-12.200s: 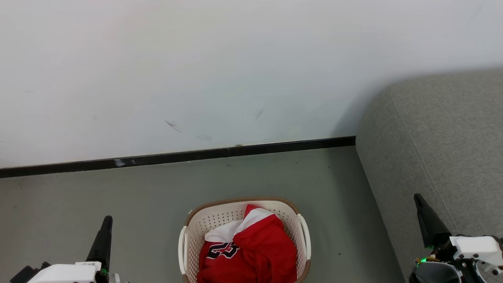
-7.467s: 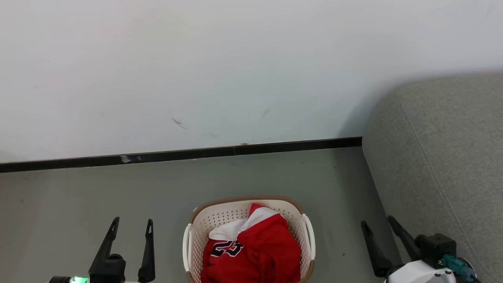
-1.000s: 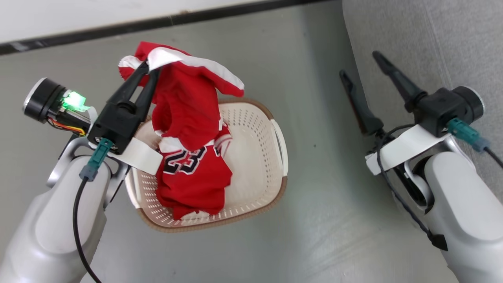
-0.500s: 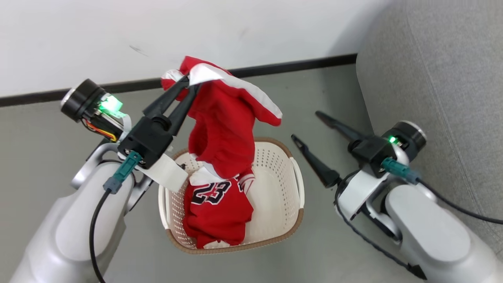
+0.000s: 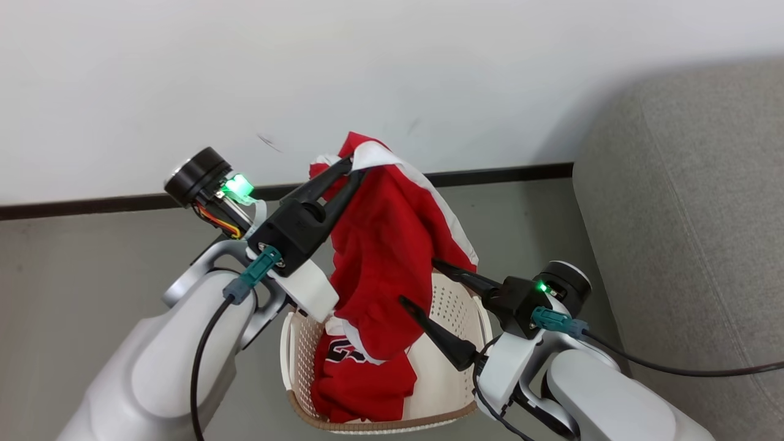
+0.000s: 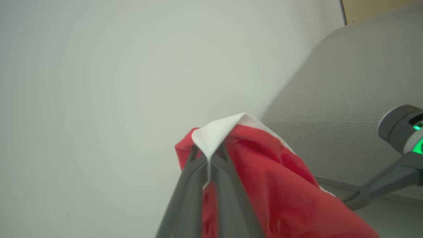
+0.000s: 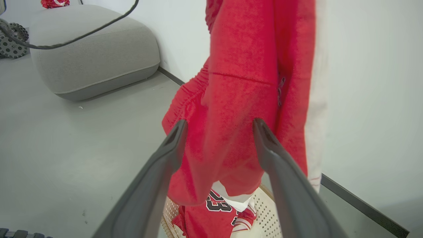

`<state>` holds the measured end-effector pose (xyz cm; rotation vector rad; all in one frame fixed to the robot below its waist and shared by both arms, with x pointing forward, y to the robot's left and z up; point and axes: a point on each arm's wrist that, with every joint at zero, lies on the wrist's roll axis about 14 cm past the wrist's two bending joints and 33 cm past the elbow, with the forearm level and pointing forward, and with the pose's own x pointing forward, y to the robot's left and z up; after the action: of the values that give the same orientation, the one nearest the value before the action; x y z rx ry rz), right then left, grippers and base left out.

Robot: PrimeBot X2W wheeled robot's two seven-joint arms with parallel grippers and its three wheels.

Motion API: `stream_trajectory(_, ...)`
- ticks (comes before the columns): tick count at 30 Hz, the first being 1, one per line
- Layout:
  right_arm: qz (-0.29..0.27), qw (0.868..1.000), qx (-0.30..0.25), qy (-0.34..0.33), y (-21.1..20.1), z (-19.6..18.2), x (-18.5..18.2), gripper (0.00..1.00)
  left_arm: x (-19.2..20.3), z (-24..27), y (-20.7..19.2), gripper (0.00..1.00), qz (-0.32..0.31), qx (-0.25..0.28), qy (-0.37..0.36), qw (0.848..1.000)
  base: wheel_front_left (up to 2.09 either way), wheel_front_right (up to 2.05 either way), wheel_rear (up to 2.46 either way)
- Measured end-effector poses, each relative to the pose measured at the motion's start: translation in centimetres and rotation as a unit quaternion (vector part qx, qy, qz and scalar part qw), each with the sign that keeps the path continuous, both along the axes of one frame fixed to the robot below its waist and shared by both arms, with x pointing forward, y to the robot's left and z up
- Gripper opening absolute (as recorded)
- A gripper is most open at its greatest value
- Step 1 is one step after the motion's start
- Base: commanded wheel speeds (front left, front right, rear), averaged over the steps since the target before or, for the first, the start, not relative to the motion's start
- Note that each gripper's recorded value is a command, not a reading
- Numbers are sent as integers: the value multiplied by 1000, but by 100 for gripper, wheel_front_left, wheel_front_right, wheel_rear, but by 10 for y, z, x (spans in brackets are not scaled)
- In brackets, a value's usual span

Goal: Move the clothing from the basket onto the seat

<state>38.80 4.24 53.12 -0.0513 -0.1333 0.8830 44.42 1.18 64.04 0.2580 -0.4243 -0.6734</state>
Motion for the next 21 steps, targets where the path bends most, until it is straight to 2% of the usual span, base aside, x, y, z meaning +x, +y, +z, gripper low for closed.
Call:
stream_trajectory(7,2,1000,8,-5,10,11,-10,100,-21,13,-8,0,-10,2,4,1000,0,0,0)
stream_trajectory(13,-18,998,-41,-49,0,14,-2,100,-36,23,-14,0,-17,0,8,1000,0,0,0)
stream_trajectory(18,-34,995,-60,-79,-4,24,4,100,-47,29,-17,0,-22,-6,13,1000,0,0,0)
stream_trajectory(19,-33,994,-62,-80,-3,24,3,66,-48,30,-17,0,-22,-7,15,1000,0,0,0)
stream_trajectory(20,-31,994,-63,-80,-1,24,2,42,-50,31,-17,0,-23,-9,16,1000,0,0,0)
stream_trajectory(21,-29,994,-65,-81,1,23,0,2,-52,32,-17,0,-24,-11,16,1000,0,0,0)
